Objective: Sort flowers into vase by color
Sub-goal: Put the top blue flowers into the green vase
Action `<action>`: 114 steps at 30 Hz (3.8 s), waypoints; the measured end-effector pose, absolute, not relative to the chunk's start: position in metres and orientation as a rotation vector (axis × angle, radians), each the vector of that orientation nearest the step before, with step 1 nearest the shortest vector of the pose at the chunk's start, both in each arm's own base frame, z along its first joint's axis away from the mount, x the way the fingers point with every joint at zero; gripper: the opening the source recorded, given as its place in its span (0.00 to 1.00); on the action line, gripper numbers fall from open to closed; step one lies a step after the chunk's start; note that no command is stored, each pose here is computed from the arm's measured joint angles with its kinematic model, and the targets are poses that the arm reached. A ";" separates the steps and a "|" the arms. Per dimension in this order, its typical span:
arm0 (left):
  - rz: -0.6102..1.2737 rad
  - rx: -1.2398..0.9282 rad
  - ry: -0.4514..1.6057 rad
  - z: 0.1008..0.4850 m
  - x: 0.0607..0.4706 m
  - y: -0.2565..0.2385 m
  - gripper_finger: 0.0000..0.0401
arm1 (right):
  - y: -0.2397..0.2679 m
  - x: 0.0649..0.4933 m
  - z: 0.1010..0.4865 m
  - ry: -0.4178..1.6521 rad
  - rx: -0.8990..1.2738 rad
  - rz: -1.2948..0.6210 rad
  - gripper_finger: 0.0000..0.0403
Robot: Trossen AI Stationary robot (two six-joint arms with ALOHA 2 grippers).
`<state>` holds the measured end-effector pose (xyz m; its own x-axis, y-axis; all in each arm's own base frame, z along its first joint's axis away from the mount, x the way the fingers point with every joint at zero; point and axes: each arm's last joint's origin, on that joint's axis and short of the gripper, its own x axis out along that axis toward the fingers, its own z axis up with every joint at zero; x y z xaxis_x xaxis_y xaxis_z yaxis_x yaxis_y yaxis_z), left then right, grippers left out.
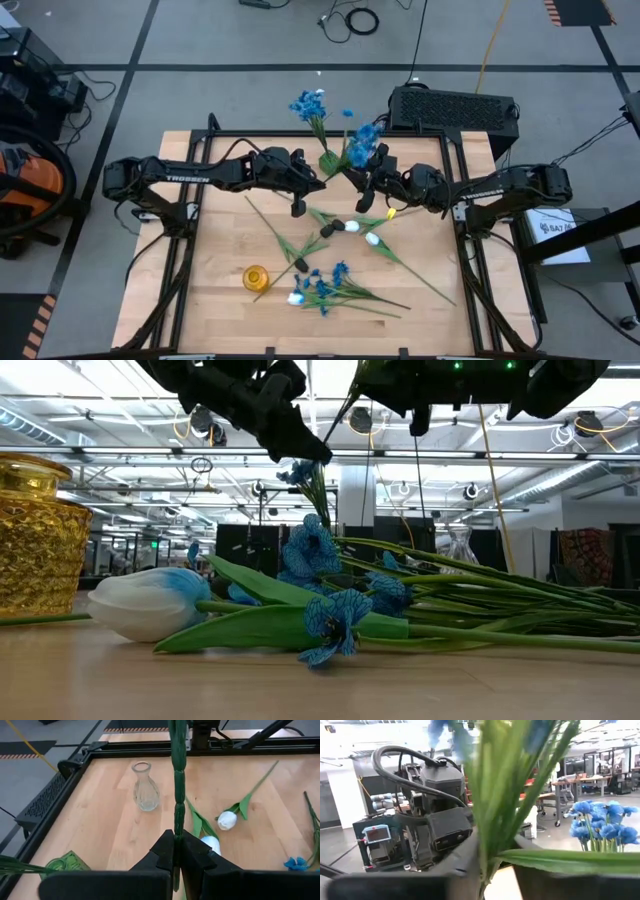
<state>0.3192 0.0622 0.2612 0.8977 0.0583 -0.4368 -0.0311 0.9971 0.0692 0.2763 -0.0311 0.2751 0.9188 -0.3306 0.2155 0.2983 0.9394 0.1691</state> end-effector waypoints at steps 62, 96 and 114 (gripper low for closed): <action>0.287 0.119 0.684 0.274 0.229 0.070 0.47 | -0.150 0.269 0.223 -0.105 0.236 -0.595 0.03; 0.263 0.140 0.611 0.279 0.234 0.071 0.47 | -0.165 0.305 0.214 0.103 0.283 -0.514 0.59; 0.263 0.139 0.612 0.279 0.234 0.071 0.47 | -0.160 0.287 0.234 0.446 0.306 -0.460 0.82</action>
